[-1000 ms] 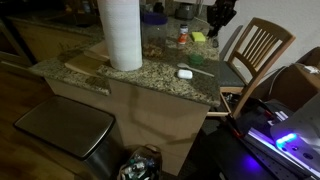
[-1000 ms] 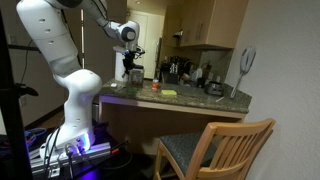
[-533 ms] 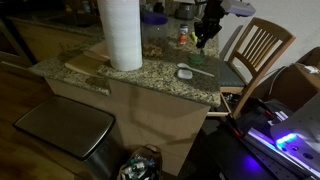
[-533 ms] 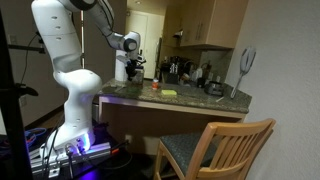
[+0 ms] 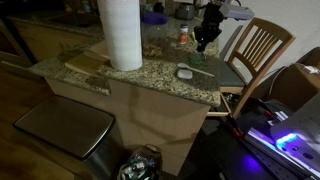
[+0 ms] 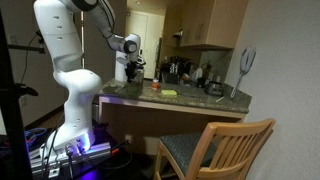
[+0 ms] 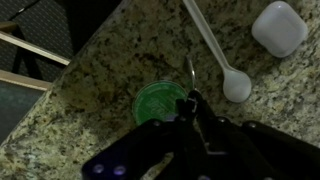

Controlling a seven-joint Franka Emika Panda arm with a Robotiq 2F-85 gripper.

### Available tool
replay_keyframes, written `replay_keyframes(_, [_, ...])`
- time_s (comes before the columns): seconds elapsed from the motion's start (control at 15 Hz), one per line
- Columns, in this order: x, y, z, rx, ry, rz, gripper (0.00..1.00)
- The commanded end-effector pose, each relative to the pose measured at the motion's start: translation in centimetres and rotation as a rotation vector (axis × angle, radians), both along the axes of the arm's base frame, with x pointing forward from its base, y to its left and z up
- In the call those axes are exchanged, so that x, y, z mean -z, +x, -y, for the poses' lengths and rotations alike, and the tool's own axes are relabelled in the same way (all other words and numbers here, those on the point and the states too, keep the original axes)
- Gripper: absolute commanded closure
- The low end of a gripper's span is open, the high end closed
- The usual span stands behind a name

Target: Put the keys on top of the container and then put them back in the bowl

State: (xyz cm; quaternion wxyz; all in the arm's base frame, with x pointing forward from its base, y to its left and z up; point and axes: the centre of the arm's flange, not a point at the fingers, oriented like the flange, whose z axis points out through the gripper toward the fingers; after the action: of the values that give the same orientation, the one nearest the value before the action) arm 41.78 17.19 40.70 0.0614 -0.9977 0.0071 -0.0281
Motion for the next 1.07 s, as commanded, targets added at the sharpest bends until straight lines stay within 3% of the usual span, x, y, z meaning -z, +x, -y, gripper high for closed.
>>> replay_keyframes(0.0, [2.1,0.0,0.1,0.016,-0.025,0.010,0.96])
replay_keyframes(0.07, [2.3,0.0,0.1,0.025,-0.041,0.020,0.96])
replay_keyframes(0.13, [1.2,0.0,0.1,0.007,-0.016,-0.002,0.84])
replay_keyframes(0.27, [1.6,0.1,0.0,0.014,-0.027,0.004,0.84])
replay_keyframes(0.33, [1.7,0.1,-0.1,0.013,-0.028,0.004,0.96])
replay_keyframes(0.8, [2.4,1.6,0.9,0.071,-0.048,0.075,0.96])
replay_keyframes(1.0, [2.8,1.8,1.0,0.087,-0.052,0.067,0.96])
